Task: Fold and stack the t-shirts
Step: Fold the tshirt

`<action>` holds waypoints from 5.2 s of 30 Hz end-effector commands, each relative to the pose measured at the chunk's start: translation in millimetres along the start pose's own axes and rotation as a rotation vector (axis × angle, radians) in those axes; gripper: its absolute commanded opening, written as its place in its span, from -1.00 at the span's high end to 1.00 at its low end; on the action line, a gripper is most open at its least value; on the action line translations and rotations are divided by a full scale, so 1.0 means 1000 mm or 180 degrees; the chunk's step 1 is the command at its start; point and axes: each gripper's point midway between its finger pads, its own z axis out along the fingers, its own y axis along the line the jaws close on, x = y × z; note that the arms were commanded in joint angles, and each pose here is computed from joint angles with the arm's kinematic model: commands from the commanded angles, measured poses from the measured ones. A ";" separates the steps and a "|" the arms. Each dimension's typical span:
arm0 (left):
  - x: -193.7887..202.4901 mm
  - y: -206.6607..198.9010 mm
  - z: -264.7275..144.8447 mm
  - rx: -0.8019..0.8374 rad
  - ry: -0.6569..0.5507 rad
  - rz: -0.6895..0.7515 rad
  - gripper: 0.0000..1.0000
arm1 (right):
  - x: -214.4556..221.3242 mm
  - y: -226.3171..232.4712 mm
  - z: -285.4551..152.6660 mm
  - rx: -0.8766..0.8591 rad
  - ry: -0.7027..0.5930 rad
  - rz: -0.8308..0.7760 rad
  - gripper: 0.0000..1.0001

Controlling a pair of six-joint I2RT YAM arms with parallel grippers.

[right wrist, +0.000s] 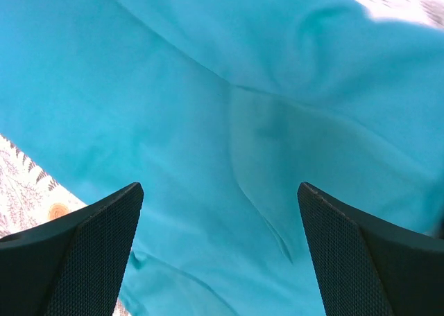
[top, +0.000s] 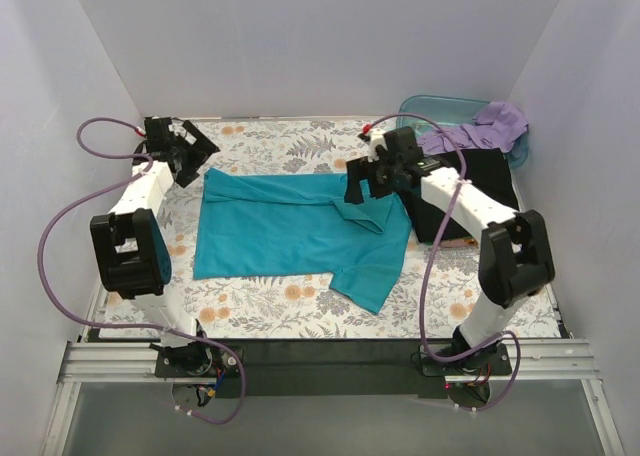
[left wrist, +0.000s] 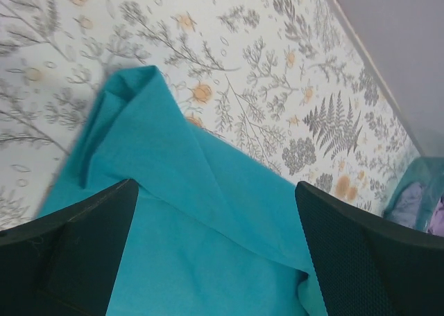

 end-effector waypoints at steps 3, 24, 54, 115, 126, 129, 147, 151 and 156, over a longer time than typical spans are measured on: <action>0.033 -0.032 0.037 0.0278 0.0348 0.0123 -0.96 | -0.020 0.040 0.049 -0.0283 0.0049 -0.0483 -0.97; 0.056 0.050 0.014 -0.0900 0.0151 0.0075 -0.96 | 0.049 0.056 0.067 0.0097 0.0466 -0.0649 -0.97; 0.071 0.116 0.061 -0.1491 0.0414 -0.0251 -0.96 | 0.032 -0.114 0.105 0.0847 0.0337 0.0739 -0.97; 0.158 0.206 -0.087 -0.1951 -0.0274 -0.1475 1.00 | 0.211 0.083 -0.035 0.0497 0.0561 -0.1066 -0.79; 0.147 0.197 -0.092 -0.1800 -0.0335 -0.1376 1.00 | 0.231 0.060 -0.013 0.1022 0.0907 -0.1038 0.05; 0.151 0.196 -0.090 -0.1794 -0.0293 -0.1398 1.00 | 0.239 0.056 -0.010 0.1077 0.1015 -0.1039 0.27; 0.128 0.147 -0.087 -0.1295 -0.0101 -0.1378 1.00 | 0.116 0.058 -0.027 0.1255 0.0174 -0.1014 0.97; 0.115 0.137 -0.080 -0.1289 -0.0099 -0.1418 1.00 | 0.076 0.049 -0.028 0.1235 0.0004 -0.0873 0.97; 0.089 0.120 -0.069 -0.1249 -0.0150 -0.1417 1.00 | 0.034 0.035 -0.023 0.1192 -0.0110 -0.0836 0.97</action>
